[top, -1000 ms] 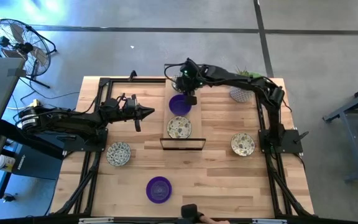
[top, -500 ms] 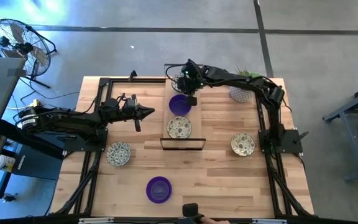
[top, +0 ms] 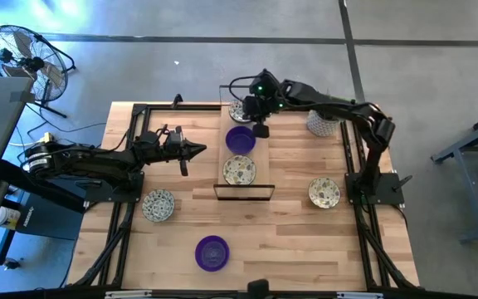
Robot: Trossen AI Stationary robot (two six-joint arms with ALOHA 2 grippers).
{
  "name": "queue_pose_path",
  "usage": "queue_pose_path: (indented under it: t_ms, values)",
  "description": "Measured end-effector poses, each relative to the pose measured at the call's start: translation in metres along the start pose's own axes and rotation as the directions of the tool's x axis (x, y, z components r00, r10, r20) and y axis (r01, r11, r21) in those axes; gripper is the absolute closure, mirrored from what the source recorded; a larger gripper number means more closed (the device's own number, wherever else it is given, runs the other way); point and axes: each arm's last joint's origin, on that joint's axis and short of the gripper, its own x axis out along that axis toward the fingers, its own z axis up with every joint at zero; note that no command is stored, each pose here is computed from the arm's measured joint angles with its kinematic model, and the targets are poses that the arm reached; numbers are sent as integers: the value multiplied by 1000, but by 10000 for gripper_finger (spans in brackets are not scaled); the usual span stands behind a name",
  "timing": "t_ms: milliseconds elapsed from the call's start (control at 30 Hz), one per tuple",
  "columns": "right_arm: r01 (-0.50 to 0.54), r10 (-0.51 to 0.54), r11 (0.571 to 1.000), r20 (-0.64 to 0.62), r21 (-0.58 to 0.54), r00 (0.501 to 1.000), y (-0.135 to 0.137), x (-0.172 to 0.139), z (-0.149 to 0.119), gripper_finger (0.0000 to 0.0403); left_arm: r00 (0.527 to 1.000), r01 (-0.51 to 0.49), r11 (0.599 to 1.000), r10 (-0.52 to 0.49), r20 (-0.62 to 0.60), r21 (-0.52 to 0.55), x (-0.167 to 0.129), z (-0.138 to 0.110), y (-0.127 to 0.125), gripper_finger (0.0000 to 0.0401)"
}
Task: Pick & Place Mini bowls
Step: Stack the violet bowl on top of the stacked violet bowl on the shelf
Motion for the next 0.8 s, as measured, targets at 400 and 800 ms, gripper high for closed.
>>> queue_pose_path:
  t_ms: [400, 800]
  values:
    - [46, -47, 999, 308, 10, 950, 17, 4, -24, 402, 998, -7, 1000, 6, -67, -23, 0, -7, 0, 401]
    - [290, -343, 938, 634, 190, 693, 85, -68, -106, 403, 994, 15, 998, -22, -105, -59, 0, -9, 0, 401]
